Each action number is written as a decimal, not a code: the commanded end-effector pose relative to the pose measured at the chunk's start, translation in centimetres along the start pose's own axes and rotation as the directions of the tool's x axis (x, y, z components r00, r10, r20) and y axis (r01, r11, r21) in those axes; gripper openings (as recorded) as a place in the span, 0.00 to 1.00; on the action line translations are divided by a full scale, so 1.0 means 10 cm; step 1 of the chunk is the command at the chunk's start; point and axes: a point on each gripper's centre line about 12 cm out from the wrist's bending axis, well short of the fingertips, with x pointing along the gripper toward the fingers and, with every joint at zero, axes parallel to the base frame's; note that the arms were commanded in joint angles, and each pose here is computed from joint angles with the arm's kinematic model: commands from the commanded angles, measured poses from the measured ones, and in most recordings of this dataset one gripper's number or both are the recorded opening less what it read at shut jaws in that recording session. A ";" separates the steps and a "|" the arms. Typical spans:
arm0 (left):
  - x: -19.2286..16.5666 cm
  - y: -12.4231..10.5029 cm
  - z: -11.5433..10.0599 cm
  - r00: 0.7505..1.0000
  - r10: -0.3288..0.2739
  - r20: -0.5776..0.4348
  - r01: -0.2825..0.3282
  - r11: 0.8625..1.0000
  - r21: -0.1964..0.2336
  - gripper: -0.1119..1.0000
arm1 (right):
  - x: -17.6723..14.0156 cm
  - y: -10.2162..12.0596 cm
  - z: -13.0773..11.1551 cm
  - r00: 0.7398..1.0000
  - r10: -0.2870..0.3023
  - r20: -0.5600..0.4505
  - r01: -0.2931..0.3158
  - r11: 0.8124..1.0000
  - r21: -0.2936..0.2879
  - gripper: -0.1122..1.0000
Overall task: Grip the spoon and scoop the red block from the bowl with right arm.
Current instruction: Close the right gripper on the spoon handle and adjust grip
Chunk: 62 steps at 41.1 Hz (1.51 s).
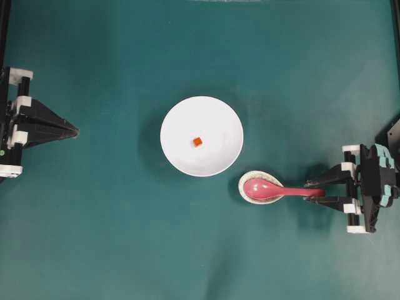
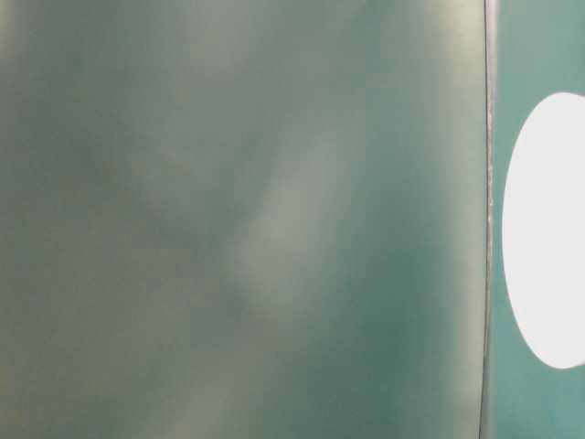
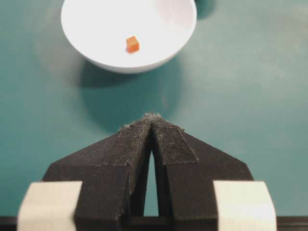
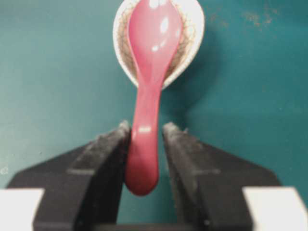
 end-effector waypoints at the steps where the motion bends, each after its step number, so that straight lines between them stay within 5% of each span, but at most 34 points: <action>1: 0.00 0.00 0.09 1.000 -0.001 0.020 0.001 1.000 0.000 0.10 | -0.01 0.03 0.05 1.000 0.012 0.025 -0.012 1.000 0.001 0.47; 24: 0.00 0.00 0.09 1.000 -0.001 0.020 0.001 1.000 0.000 0.10 | -0.04 -0.01 0.06 0.999 0.013 0.048 -0.011 0.999 -0.042 0.46; 62: 0.00 0.02 0.08 1.000 0.009 0.017 -0.009 1.000 -0.003 0.10 | -0.04 0.01 0.06 0.999 0.024 0.041 -0.022 0.999 -0.033 0.39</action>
